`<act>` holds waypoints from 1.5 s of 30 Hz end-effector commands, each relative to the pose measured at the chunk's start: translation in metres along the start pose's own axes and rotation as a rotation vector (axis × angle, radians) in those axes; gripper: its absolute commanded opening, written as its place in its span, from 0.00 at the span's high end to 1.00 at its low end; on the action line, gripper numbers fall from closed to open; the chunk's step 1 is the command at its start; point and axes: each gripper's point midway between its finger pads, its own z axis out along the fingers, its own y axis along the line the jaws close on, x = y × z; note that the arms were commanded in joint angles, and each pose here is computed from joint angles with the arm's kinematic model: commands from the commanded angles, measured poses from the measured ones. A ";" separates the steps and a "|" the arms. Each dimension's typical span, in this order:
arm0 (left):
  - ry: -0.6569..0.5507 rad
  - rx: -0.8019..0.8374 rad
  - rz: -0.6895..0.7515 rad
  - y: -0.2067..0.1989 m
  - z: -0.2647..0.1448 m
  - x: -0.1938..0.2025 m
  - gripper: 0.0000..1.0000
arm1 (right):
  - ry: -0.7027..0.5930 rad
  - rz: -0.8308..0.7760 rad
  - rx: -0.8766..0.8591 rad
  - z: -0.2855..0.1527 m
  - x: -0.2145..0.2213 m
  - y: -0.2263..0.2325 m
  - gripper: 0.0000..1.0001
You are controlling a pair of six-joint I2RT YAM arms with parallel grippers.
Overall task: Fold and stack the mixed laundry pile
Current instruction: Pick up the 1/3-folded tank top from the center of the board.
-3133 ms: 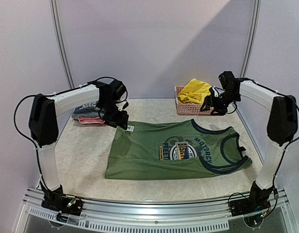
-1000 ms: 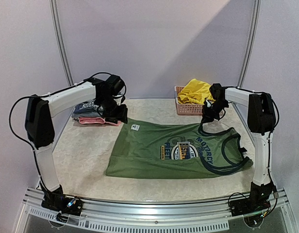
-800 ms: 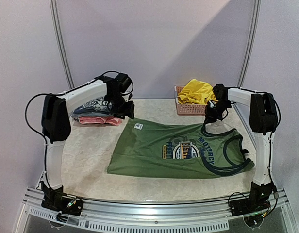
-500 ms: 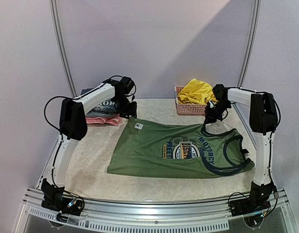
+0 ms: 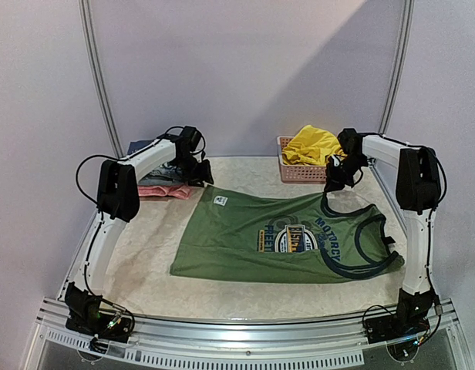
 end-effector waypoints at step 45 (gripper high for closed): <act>-0.185 0.020 -0.001 -0.014 -0.086 -0.025 1.00 | -0.038 -0.074 -0.013 -0.020 -0.020 0.023 1.00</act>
